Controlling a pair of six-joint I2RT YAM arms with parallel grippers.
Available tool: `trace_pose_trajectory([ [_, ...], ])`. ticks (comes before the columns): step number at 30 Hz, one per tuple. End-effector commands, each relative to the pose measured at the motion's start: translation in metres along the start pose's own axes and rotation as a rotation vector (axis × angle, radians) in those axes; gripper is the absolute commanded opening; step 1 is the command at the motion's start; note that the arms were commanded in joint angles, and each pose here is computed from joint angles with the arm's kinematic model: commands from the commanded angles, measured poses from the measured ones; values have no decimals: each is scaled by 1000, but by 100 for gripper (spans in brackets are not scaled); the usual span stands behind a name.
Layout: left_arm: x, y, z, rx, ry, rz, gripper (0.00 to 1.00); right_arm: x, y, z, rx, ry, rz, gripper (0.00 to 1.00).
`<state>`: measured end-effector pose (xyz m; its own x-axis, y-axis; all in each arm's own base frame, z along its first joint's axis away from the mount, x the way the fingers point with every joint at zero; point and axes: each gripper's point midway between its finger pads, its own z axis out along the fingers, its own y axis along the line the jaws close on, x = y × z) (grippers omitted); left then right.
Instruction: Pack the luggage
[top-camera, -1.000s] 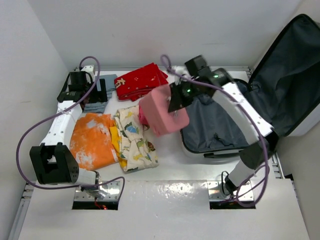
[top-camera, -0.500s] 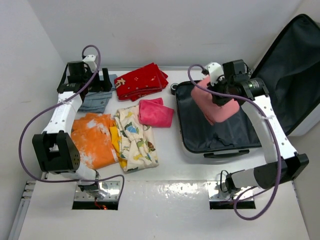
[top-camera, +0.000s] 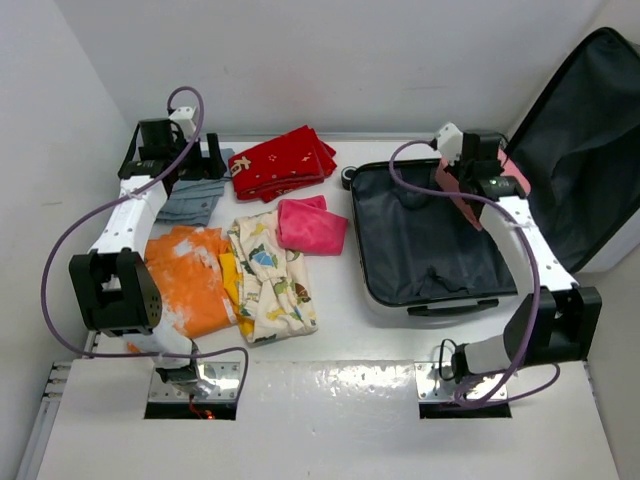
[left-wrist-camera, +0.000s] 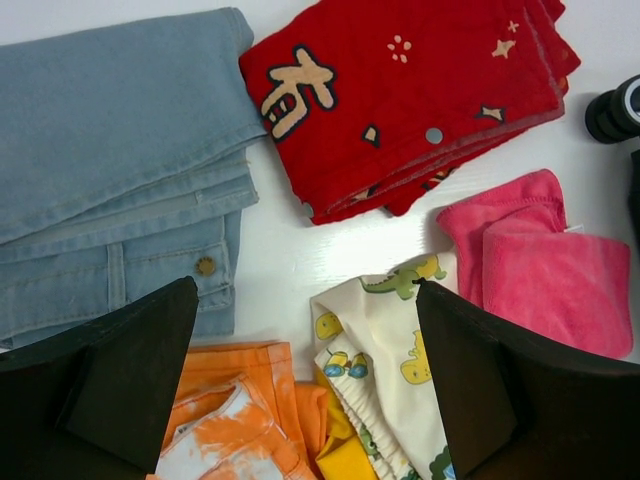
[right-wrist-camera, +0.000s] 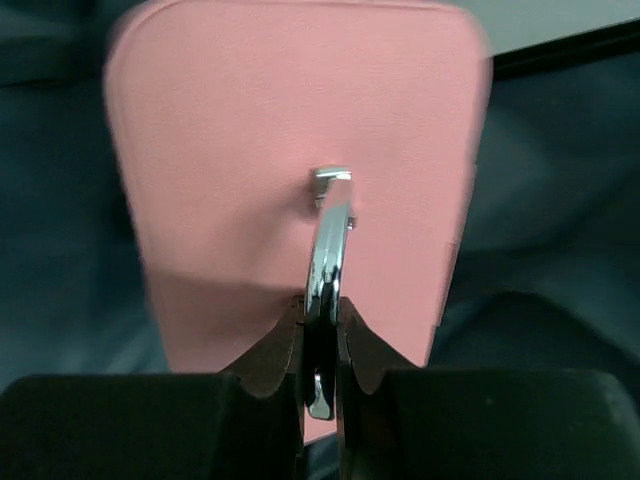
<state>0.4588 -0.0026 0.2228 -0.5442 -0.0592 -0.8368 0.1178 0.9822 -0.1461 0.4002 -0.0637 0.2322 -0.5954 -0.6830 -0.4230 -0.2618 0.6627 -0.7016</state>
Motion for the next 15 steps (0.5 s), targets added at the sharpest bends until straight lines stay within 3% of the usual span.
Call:
trace_pose_trajectory([
  [1, -30, 6, 0, -24, -80, 6, 95, -23, -53, 0, 330, -52, -80, 0],
  [8, -41, 13, 4, -55, -96, 8, 95, 8, 55, 56, 232, 121, -291, 0],
  [11, -42, 22, 3, -86, -97, 14, 95, 14, 108, 61, 29, 182, -291, 0],
  [12, -44, 21, 0, -86, -106, 16, 95, 11, 123, 57, -3, 184, -163, 0],
  [14, -44, 21, 0, -86, -106, 16, 95, 23, 159, 49, -175, 278, -139, 1],
  [15, -44, 21, 0, -86, -106, 16, 95, 11, 171, 47, -250, 257, -102, 13],
])
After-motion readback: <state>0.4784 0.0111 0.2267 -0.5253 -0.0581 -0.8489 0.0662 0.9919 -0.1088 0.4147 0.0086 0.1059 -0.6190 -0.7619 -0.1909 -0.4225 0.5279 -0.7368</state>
